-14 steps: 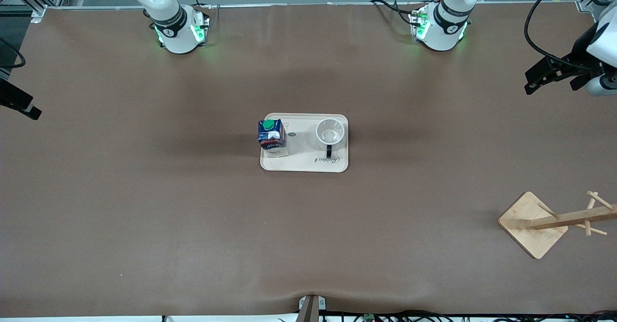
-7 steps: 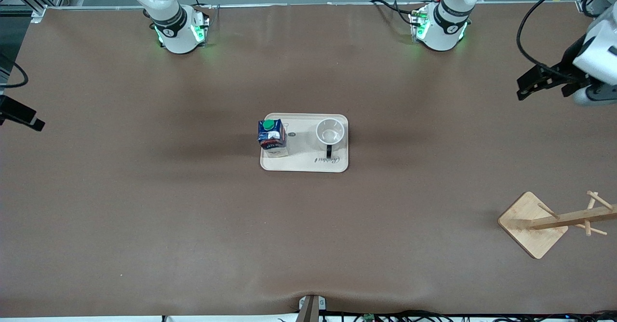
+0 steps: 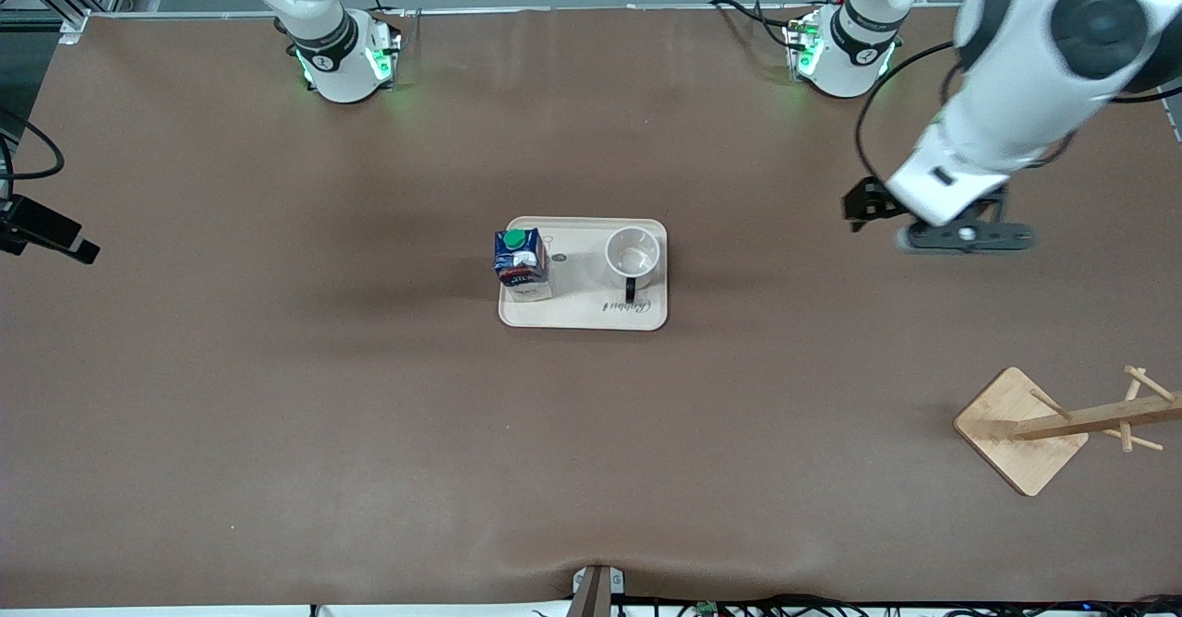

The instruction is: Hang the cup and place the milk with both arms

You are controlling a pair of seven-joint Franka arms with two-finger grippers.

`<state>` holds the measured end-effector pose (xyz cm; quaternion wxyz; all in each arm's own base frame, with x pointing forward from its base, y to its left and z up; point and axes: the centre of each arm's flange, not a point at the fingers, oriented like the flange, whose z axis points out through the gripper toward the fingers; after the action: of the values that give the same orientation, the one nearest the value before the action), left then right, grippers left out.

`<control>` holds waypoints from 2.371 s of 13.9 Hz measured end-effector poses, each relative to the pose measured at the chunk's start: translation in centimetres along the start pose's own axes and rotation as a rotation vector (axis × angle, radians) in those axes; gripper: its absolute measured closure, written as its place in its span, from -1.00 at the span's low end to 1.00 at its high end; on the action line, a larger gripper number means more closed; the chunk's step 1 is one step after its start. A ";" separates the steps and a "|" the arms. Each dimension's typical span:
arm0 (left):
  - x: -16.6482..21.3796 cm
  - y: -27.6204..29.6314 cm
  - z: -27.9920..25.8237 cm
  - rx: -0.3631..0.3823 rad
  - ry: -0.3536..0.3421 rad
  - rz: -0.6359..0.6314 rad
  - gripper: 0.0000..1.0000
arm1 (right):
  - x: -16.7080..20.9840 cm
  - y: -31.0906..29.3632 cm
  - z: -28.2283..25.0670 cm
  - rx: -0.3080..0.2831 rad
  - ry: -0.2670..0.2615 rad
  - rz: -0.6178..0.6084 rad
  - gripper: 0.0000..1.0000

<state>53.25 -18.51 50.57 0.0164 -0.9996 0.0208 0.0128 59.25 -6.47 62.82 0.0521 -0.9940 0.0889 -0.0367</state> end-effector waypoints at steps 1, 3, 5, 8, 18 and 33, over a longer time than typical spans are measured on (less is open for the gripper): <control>-0.4 2.1 1.7 -0.003 -0.004 -0.007 -1.00 | 0.0 0.0 0.0 0.005 0.000 0.001 -1.00; -1.0 6.2 4.6 -0.020 -0.013 -0.020 -1.00 | 0.1 -0.2 -0.1 0.025 0.012 0.001 -1.00; -1.6 10.9 7.2 -0.055 -0.013 -0.066 -1.00 | 0.3 -0.9 -0.1 0.031 0.024 -0.009 -1.00; -3.0 16.9 11.6 -0.067 -0.026 -0.109 -1.00 | 0.3 -1.5 0.5 0.031 0.007 -0.020 -1.00; -4.6 24.1 24.5 -0.084 -0.070 -0.082 -0.50 | 1.2 -0.7 2.2 0.028 -0.007 -0.004 -1.00; 1.6 21.6 19.6 -0.050 -0.003 -0.133 0.90 | 4.0 -3.7 9.5 0.051 -0.057 -0.041 -1.00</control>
<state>53.40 -39.49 30.21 -0.0079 -0.9988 -0.0461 0.0135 64.57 -2.64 54.03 0.0794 -0.9946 0.0660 -0.0116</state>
